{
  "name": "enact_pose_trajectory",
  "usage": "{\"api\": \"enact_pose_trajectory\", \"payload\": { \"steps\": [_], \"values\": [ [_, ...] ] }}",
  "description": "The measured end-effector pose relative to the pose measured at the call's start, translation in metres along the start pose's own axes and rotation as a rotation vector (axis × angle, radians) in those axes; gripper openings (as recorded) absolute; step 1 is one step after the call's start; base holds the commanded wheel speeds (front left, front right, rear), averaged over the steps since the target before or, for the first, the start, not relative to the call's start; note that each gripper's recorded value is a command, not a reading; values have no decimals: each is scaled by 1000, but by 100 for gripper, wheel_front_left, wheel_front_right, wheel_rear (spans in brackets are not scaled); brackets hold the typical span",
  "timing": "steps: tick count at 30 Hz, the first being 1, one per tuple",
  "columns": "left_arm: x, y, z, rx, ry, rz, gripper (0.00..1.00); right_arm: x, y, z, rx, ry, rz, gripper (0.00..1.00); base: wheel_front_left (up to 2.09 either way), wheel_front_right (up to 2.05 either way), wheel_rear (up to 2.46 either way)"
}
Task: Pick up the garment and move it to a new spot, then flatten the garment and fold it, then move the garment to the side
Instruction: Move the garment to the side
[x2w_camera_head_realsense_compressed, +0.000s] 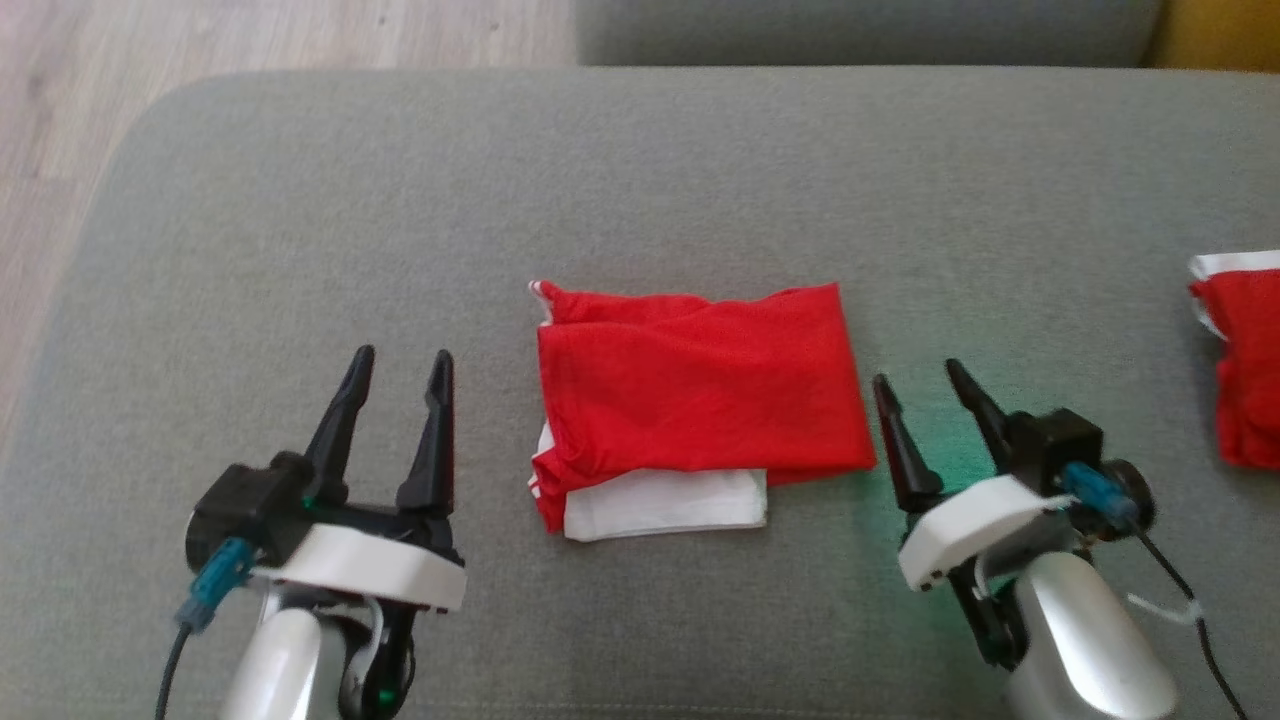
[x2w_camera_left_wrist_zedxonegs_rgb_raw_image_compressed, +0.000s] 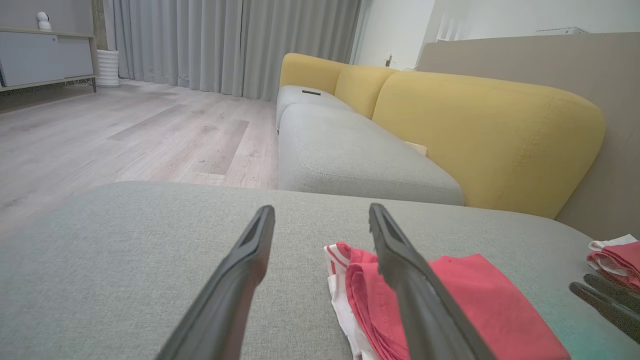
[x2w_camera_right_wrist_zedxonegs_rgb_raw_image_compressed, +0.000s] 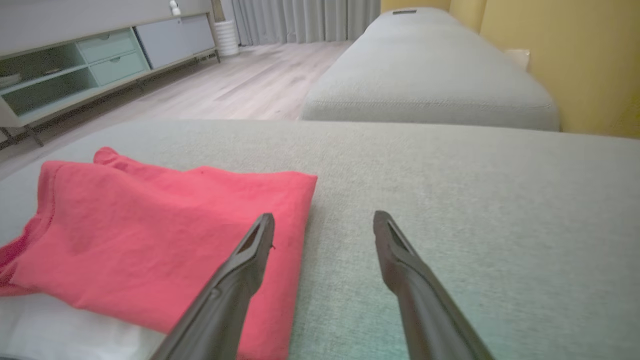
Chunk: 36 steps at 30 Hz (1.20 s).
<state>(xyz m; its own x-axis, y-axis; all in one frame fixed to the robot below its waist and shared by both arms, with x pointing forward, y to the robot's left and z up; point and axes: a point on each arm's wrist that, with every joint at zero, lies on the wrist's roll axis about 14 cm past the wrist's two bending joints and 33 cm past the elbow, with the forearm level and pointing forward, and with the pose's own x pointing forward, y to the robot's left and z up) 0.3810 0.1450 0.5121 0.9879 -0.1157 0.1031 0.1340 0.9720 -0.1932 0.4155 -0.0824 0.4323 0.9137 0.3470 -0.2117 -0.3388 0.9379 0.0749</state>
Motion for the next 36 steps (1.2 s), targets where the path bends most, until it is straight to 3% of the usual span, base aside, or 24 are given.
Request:
{"api": "enact_pose_trajectory", "payload": {
  "steps": [11, 16, 17, 18, 19, 28, 36],
  "values": [
    [5, 9, -8, 7, 24, 18, 100, 31, 26, -46, 175, 213, 74, 100, 0, 0, 0],
    [5, 11, -8, 3, 25, 23, 100, 38, 39, -58, 157, 279, 118, 100, 0, 0, 0],
    [5, 11, -7, 3, 24, 23, 100, 39, 39, -57, 151, 280, 119, 60, 0, 0, 0],
    [5, 11, -7, 3, 22, 22, 100, 40, 39, -55, 141, 277, 121, 9, 0, 0, 0],
    [5, 10, -6, 3, 20, 21, 100, 40, 39, -55, 121, 274, 124, 0, 0, 0, 0],
    [13, -16, -2, 8, 4, -65, 100, 33, 15, -27, -120, 141, 104, 0, 0, 0, 0],
    [23, -78, -7, -10, 9, -259, 100, 8, -49, 13, -368, 50, 13, 0, 0, 0, 0]
  ]
}}
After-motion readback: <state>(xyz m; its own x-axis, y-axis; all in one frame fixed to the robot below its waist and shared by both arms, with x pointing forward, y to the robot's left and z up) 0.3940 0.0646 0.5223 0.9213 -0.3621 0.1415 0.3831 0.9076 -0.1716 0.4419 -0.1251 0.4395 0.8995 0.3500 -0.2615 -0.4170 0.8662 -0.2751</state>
